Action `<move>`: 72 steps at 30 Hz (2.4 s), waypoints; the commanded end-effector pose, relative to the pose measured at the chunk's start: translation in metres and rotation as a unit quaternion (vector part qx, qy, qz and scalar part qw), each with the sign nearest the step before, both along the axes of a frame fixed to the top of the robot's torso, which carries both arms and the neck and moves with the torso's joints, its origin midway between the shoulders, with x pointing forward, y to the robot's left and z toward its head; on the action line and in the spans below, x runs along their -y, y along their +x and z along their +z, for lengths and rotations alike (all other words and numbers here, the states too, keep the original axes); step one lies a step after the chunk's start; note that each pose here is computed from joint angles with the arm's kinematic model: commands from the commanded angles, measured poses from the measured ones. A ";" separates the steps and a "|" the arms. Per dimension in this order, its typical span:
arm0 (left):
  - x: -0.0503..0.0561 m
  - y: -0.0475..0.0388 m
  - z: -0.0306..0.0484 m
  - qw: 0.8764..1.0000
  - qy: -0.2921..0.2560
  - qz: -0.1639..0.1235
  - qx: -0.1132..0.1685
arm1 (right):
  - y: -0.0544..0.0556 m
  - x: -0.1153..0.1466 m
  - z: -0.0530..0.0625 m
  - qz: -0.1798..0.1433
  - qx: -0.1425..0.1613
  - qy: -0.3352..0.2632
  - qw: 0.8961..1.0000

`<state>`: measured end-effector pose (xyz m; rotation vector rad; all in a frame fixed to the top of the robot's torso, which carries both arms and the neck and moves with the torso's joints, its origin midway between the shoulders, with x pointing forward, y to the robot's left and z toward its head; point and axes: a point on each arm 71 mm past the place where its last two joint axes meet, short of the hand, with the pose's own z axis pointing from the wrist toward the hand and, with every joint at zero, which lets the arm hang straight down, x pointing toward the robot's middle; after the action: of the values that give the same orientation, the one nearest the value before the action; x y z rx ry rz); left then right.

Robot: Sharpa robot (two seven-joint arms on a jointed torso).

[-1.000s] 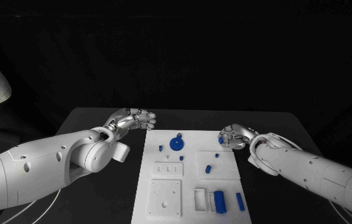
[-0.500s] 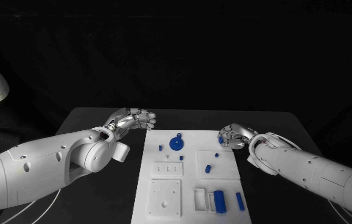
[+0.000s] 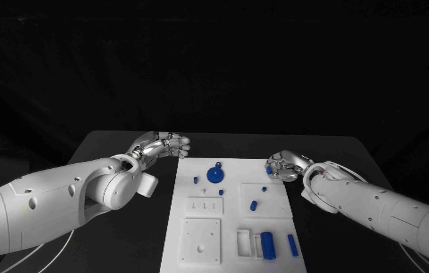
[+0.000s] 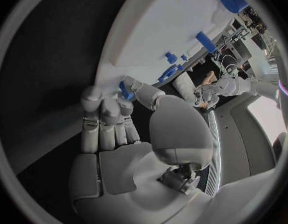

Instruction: Assemble the parts on the task board

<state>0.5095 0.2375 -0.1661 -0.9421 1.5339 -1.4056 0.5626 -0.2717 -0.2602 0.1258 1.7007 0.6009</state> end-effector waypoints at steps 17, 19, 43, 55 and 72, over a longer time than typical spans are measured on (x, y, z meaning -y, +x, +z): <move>0.002 -0.0007 0.0011 1.000 -0.004 -0.009 0.002 | -0.001 0.000 -0.002 0.006 -0.004 -0.013 1.000; 0.003 -0.0006 0.0011 1.000 -0.004 -0.009 0.002 | -0.001 0.000 -0.002 0.007 -0.003 -0.013 1.000; 0.002 -0.0006 0.0010 1.000 -0.002 -0.008 0.002 | -0.002 -0.003 0.002 -0.019 0.016 -0.010 1.000; 0.004 0.0041 -0.0027 0.999 0.041 0.001 -0.012 | -0.001 -0.016 0.021 -0.017 0.017 -0.039 0.999; 0.020 0.0238 0.0235 0.975 0.204 -0.056 -0.073 | -0.012 -0.089 0.064 0.050 0.049 -0.121 0.990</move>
<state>0.5352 0.2225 -0.1378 -0.7886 1.7873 -1.1310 0.5519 -0.1868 -0.1957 -0.0751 1.6726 0.5561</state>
